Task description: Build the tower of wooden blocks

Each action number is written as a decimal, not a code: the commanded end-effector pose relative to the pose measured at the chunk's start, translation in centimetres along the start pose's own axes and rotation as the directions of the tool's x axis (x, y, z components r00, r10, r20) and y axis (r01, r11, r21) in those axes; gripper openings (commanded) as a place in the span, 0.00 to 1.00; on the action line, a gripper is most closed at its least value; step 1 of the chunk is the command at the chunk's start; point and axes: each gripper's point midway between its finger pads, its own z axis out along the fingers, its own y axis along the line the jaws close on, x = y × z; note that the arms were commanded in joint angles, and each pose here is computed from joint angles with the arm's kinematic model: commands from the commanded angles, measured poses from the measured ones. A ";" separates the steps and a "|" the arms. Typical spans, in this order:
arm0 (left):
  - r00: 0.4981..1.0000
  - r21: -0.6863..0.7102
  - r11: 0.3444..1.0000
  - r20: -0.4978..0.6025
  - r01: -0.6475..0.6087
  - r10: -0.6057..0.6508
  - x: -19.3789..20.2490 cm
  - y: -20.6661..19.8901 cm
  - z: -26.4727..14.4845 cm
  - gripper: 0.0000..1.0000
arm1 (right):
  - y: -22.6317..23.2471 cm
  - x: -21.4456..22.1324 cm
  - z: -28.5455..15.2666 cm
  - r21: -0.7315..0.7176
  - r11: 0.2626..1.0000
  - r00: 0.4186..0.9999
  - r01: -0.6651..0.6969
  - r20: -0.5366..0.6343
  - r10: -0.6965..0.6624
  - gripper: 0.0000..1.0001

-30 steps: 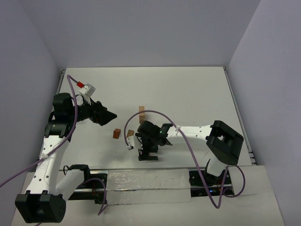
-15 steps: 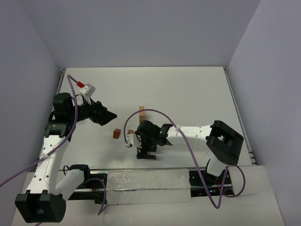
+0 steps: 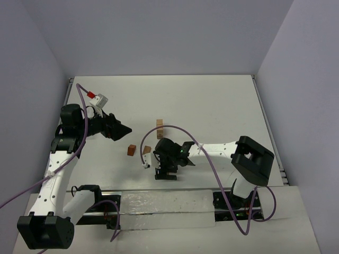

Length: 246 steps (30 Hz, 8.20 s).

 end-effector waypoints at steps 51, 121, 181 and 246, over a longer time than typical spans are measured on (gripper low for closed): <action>1.000 -0.014 1.000 -0.029 -0.008 0.007 -5.6 3.9 0.0 0.99 | -18.7 -6.0 -13.2 0.182 0.981 0.994 -0.072 0.089 0.056 0.41; 0.998 0.000 0.999 -0.048 0.042 -0.042 -5.3 5.5 0.4 0.99 | -22.2 -5.9 -8.5 0.082 0.995 0.998 -0.052 0.032 0.050 0.48; 0.997 -0.151 0.988 0.075 0.019 -0.008 -6.6 6.4 -2.4 0.99 | -12.1 -16.2 -12.6 0.182 0.966 0.974 -0.182 0.168 0.151 1.00; 0.996 -0.146 0.988 0.071 0.058 -0.048 -5.9 7.1 -3.0 0.99 | -11.5 -7.6 3.7 0.128 0.950 0.926 -0.286 -0.216 0.308 0.65</action>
